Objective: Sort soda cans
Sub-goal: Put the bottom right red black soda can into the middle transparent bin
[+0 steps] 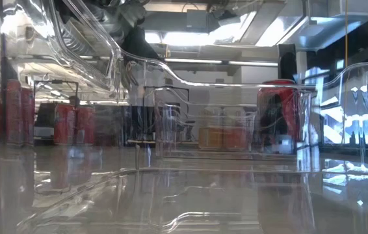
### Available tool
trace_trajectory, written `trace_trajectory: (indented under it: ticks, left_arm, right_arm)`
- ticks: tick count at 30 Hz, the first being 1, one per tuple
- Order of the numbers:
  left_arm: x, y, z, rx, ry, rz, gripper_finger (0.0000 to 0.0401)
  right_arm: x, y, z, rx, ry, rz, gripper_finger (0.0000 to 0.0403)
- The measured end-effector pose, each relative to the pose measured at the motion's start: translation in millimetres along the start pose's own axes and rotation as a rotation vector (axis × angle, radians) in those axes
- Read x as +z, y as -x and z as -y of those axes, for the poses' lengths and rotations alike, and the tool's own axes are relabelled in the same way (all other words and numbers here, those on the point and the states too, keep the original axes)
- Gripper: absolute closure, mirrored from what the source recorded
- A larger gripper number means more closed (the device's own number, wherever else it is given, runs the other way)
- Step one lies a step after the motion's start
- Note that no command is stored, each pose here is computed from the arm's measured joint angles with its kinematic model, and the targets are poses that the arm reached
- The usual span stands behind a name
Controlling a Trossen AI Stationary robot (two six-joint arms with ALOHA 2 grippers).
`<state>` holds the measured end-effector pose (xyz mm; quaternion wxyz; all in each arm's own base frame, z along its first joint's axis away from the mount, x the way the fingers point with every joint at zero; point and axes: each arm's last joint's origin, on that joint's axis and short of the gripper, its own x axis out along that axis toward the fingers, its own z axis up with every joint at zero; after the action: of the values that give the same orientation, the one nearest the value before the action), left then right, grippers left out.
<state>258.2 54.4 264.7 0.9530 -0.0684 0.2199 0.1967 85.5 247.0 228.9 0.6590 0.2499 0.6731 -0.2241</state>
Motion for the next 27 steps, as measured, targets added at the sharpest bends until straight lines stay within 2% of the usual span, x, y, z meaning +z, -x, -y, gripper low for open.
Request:
trace_trajectory:
  ticks: [5, 11, 16, 20, 23, 27]
  left_arm:
    - [0, 0, 0, 0.0, 0.0, 0.0, 0.0397]
    - [0, 0, 0, 0.0, 0.0, 0.0, 0.0397]
    - [0, 0, 0, 0.0, -0.016, 0.0, 0.0397]
    - [0, 0, 0, 0.0, -0.02, -0.002, 0.0397]
    - [0, 0, 0, 0.0, -0.02, -0.004, 0.0397]
    - [0, 0, 0, 0.0, -0.024, -0.004, 0.0397]
  right_arm:
    - [18, 19, -8, -0.01, 0.046, 0.012, 0.0118]
    - [46, 51, -15, -0.008, 0.148, 0.127, 0.0118]
    - [76, 81, -15, -0.045, 0.255, 0.269, 0.0118]
    - [99, 102, -9, -0.122, 0.34, 0.343, 0.0118]
    - [119, 113, -10, -0.107, 0.389, 0.401, 0.0118]
    - [149, 123, -4, -0.163, 0.422, 0.444, 0.0118]
